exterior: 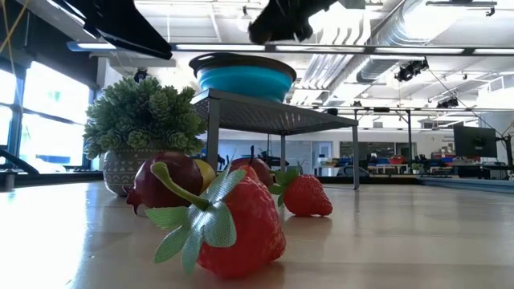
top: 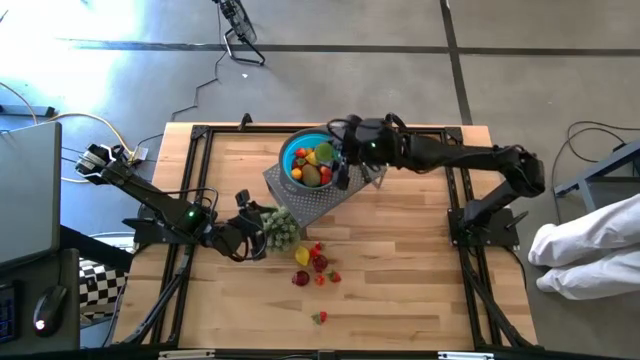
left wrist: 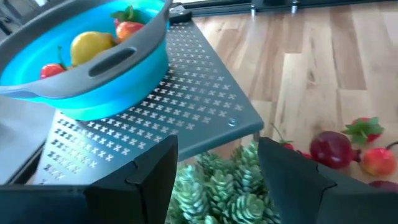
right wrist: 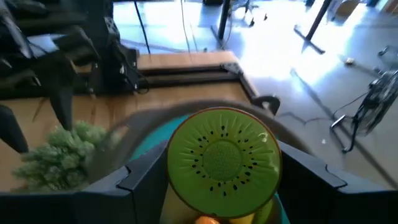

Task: Pick & Place Fruit
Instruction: Put the kiwi into the blue strainer bowl on the shelf, then put the pear into the blue strainer bowl on the shelf

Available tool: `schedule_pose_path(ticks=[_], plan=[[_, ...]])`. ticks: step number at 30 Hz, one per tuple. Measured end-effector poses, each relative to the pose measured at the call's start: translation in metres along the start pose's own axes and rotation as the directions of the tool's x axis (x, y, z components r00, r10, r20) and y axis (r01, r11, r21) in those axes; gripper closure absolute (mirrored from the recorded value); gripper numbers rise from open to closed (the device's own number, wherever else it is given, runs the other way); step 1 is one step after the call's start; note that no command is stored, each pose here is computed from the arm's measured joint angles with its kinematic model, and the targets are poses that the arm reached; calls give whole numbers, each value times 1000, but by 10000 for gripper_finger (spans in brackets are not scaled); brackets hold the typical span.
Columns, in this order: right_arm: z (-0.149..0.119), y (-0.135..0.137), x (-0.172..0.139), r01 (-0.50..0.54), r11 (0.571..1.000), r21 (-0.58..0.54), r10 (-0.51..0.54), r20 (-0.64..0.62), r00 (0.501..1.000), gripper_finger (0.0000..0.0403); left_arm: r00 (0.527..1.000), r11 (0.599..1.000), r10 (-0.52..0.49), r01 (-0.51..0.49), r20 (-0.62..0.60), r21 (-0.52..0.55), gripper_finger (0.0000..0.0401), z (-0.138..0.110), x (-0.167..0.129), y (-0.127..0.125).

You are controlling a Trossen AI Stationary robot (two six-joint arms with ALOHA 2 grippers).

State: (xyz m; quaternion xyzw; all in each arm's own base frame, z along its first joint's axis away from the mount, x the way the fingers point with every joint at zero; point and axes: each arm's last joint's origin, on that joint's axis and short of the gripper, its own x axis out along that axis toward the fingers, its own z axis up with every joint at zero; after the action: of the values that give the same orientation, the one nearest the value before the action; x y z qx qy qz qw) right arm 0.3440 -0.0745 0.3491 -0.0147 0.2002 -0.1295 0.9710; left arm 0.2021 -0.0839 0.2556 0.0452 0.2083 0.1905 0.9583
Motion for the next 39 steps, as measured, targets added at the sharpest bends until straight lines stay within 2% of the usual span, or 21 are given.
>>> schedule_pose_path(ticks=[6, 9, 15, 20, 32, 35, 39], plan=[[-13, -16, 14, -85, 996, 28, 87, -70, 994, 161, 999, 999, 44, -44, 12, 3, 183, 0, 0, 1], [-24, -15, 25, -124, 992, 40, 128, -129, 983, 161, 998, 998, 55, -55, 15, 3, 183, 0, 0, 2], [-33, -14, 30, -137, 990, 23, 139, -193, 971, 159, 998, 998, 58, -58, 16, 3, 183, 0, 0, 2], [-32, -14, 30, -136, 990, 22, 138, -187, 973, 158, 998, 998, 58, -58, 16, 3, 183, 0, 0, 2], [-30, -12, 30, -136, 991, 16, 136, -168, 976, 110, 998, 998, 57, -57, 16, 2, 183, 0, 0, 2], [-27, -11, 26, -138, 990, 14, 139, -158, 978, 114, 998, 998, 57, -57, 16, -1, 183, 0, 0, 2], [-18, -8, 13, -146, 989, 11, 146, -122, 982, 137, 998, 998, 57, -57, 16, -1, 183, 0, 0, 2]])
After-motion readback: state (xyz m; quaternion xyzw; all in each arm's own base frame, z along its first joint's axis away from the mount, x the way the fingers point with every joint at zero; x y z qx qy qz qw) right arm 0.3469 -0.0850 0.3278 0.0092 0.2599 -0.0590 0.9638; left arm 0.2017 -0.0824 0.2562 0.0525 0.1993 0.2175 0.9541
